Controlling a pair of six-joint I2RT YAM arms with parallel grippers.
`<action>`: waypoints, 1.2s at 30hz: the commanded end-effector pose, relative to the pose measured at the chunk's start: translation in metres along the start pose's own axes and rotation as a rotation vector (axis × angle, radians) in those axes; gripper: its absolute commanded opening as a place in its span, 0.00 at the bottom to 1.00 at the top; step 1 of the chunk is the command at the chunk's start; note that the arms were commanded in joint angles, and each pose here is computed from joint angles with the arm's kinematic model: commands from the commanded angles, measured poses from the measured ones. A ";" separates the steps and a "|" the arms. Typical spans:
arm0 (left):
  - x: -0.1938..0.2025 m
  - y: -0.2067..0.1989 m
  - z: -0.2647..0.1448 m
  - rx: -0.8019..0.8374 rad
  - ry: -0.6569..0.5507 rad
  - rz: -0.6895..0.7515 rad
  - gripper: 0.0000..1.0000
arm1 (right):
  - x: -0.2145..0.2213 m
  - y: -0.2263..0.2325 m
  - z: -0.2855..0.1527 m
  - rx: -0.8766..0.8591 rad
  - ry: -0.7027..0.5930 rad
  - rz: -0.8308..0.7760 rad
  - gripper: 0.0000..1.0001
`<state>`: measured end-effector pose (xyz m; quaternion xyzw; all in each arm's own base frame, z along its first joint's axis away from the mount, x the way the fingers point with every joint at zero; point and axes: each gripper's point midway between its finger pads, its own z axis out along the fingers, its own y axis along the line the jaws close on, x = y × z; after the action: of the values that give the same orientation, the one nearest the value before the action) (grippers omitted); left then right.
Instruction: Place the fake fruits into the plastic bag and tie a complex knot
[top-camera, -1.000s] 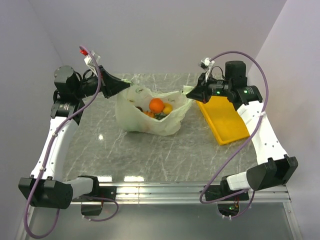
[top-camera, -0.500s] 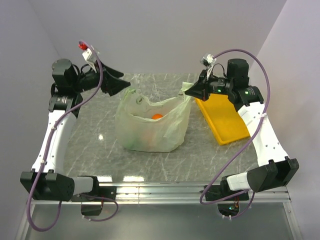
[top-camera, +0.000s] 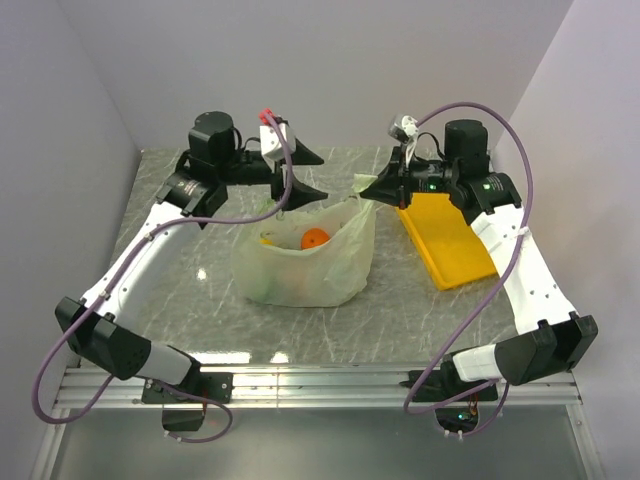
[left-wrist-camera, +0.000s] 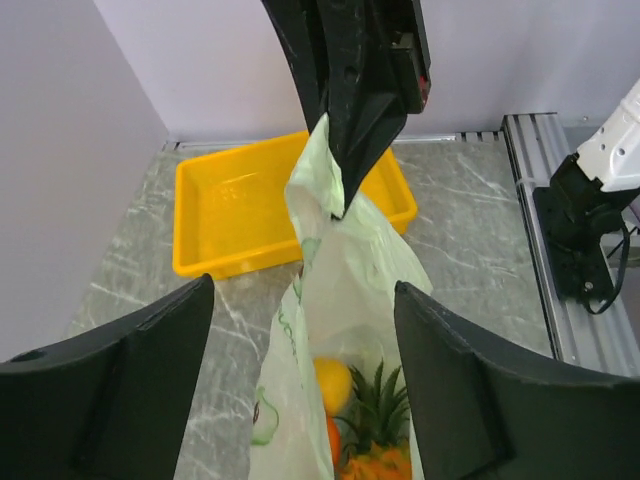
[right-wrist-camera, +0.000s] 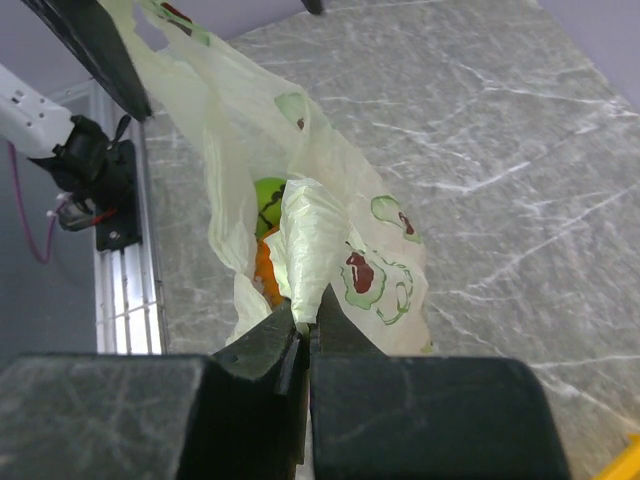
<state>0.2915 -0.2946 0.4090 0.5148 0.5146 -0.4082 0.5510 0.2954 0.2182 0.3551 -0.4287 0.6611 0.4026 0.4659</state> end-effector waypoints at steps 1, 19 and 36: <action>-0.012 0.014 0.010 -0.055 -0.034 0.180 0.75 | -0.016 0.015 -0.001 -0.052 -0.030 -0.046 0.00; 0.017 -0.030 0.053 0.152 -0.035 0.058 0.35 | -0.017 0.022 0.002 -0.043 -0.027 -0.067 0.00; 0.022 -0.032 0.068 0.175 -0.044 0.016 0.27 | -0.018 0.025 0.003 -0.045 -0.027 -0.085 0.00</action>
<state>0.2797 -0.3574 0.3707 0.5515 0.4811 -0.4484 0.5132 0.2856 0.2303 0.3531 -0.4437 0.6546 0.4083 0.4561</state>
